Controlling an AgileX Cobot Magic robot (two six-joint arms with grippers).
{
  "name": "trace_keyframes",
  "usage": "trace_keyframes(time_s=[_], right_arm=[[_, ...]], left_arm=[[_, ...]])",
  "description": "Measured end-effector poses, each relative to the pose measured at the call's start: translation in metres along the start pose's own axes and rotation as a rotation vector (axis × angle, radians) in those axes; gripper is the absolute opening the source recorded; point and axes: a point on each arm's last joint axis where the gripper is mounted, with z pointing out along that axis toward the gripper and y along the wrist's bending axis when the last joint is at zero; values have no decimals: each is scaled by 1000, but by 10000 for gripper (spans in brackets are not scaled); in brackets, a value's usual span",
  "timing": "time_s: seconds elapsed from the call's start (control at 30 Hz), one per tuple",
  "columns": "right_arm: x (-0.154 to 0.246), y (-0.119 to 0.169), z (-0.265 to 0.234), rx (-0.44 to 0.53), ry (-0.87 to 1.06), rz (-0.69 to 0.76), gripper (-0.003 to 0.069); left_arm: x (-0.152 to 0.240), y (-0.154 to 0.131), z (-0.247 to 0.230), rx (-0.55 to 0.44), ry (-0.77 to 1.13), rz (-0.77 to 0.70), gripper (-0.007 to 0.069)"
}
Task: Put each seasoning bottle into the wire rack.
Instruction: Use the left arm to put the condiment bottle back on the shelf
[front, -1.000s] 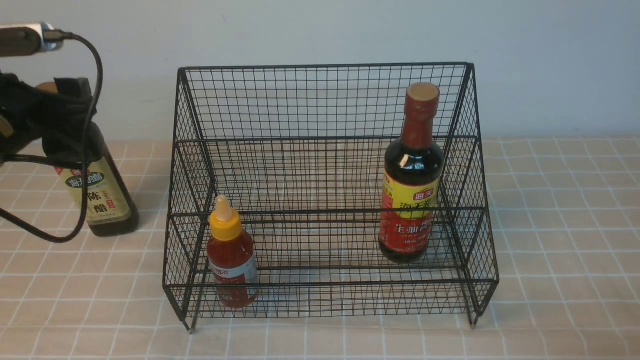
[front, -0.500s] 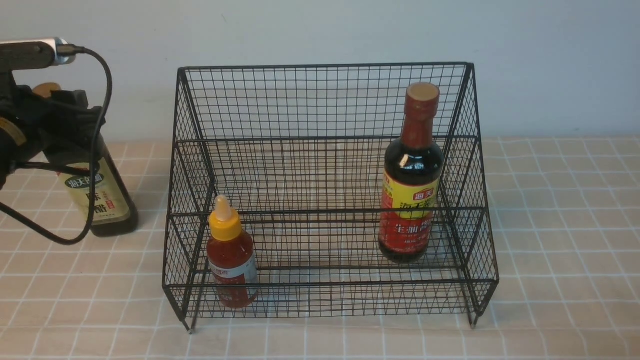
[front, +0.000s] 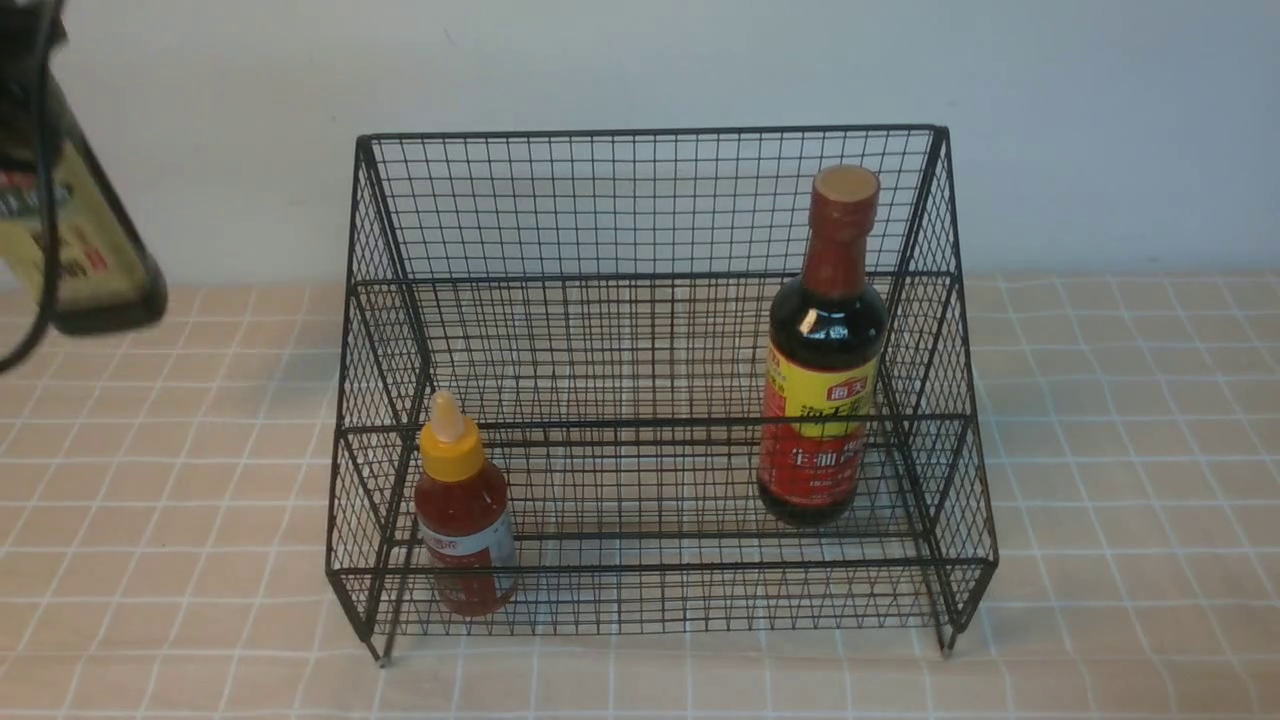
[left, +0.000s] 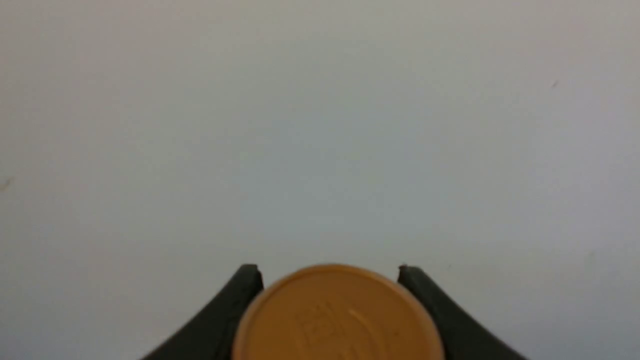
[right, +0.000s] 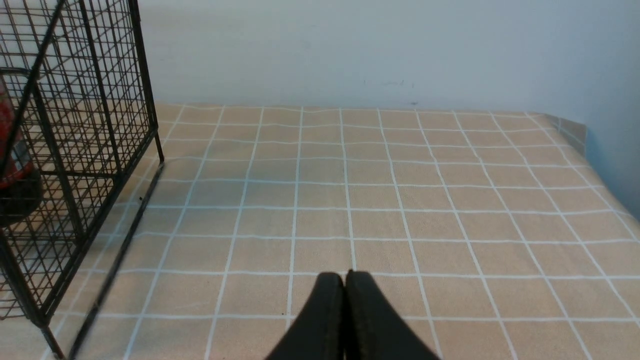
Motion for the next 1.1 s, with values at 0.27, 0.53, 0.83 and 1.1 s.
trace_keyframes(time_s=[0.27,0.53,0.83,1.1], right_arm=[[0,0,0,0,0,0,-15],[0,0,0,0,0,0,-15],[0,0,0,0,0,0,-15],[0,0,0,0,0,0,-15]], left_arm=[[-57,-51,-22,149,-83,-24,304],[-64,-88,-16,281,-103,-96,304],[-38,-112,14,332,-34,-137,304],[-17,-122,38,349,-3,-135,304]])
